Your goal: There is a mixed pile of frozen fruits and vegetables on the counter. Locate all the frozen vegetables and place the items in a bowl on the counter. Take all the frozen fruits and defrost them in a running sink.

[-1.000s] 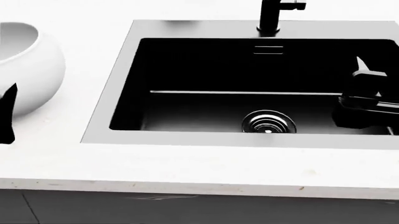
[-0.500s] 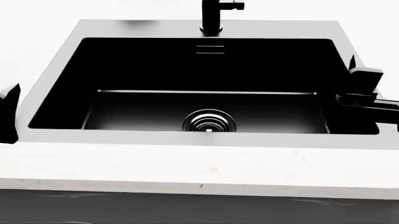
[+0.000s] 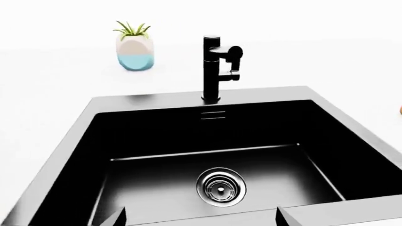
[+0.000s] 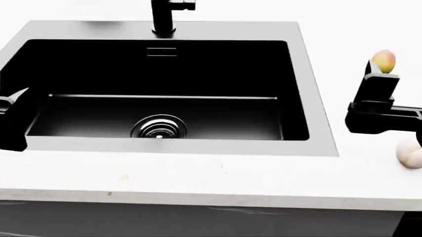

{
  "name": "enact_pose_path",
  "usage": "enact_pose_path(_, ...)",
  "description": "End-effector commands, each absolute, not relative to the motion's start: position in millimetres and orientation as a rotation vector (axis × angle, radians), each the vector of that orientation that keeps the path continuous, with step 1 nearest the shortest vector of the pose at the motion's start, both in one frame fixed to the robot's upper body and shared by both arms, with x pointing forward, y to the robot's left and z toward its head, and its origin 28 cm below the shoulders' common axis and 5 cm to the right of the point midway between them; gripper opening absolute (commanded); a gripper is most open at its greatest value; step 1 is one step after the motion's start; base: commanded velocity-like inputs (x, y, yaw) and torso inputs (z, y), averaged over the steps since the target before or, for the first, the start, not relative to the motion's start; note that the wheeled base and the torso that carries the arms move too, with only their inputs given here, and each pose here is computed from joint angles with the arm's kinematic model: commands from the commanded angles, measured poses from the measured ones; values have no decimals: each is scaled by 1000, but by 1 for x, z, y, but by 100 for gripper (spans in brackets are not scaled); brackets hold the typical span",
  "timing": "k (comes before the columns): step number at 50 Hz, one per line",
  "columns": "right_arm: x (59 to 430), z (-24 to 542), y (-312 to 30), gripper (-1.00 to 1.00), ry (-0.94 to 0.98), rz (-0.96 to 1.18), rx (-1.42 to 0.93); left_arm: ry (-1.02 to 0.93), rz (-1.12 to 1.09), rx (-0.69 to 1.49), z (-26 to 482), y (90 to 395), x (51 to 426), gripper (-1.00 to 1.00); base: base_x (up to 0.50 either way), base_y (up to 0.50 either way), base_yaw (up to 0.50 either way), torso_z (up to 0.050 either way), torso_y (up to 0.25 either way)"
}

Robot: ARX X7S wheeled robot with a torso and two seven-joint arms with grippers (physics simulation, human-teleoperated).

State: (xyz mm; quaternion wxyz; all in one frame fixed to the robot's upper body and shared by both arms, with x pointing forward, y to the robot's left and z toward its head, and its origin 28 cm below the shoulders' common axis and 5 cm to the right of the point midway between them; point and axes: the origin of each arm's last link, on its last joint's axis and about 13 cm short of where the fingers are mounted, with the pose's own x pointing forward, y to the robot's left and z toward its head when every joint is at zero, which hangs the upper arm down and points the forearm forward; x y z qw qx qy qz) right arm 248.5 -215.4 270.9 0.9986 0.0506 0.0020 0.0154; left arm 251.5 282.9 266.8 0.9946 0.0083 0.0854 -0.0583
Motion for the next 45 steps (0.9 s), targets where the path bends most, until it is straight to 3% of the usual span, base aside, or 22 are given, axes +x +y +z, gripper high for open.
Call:
enact_pose_path(1,248,270,-216,100,6,36,103,148,-120,-4,267,283,252,100,0,-453,0,0,0)
enact_pose_path(24,250,268,-214,100,11,41,86,155,-126,-11,263,285,252,100,8,-468,0,0,0)
enact_pose_path(45,249,267,-214,100,9,53,84,158,-139,-7,262,283,257,100,151,-500,0,0,0)
